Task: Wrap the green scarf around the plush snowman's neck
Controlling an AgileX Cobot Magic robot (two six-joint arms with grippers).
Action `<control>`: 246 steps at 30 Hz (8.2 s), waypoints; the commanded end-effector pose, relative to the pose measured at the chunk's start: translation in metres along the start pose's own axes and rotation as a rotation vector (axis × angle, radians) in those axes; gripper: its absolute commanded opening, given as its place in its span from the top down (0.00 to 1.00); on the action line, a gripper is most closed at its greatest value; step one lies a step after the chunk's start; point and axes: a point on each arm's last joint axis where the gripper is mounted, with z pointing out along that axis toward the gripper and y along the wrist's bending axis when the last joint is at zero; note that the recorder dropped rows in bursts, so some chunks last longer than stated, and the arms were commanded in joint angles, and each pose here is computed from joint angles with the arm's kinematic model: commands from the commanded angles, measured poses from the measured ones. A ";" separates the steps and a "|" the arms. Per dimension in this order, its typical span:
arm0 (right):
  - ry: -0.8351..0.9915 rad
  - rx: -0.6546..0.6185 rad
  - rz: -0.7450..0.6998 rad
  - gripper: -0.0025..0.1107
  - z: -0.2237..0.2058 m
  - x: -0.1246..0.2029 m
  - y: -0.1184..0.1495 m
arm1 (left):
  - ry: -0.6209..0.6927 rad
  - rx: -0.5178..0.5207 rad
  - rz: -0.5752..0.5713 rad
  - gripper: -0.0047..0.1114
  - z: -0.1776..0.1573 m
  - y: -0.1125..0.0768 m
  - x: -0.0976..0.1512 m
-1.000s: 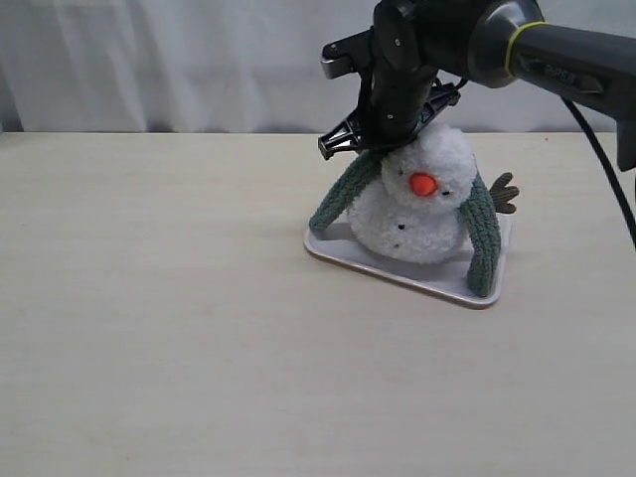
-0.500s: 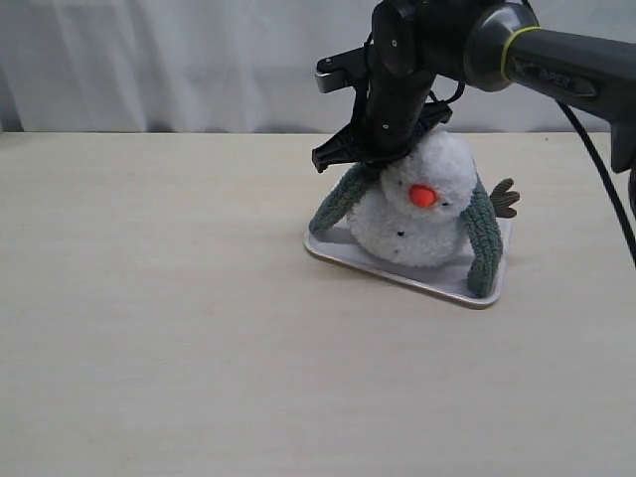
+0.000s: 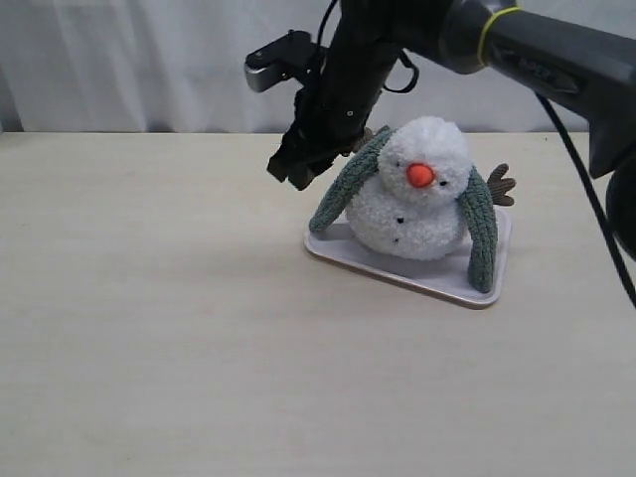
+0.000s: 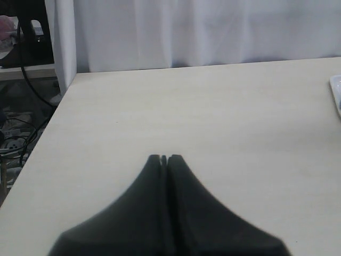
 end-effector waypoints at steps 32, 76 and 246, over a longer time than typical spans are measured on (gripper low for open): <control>0.404 0.476 -0.765 0.45 0.124 0.005 0.018 | -0.012 -0.002 -0.003 0.96 0.000 0.000 0.000; 0.291 0.051 -0.443 0.94 0.073 0.033 0.017 | -0.013 -0.002 -0.003 0.96 0.000 0.000 0.000; -0.182 -0.049 0.726 0.94 0.060 0.205 -0.005 | -0.012 -0.002 -0.003 0.96 0.000 0.000 0.000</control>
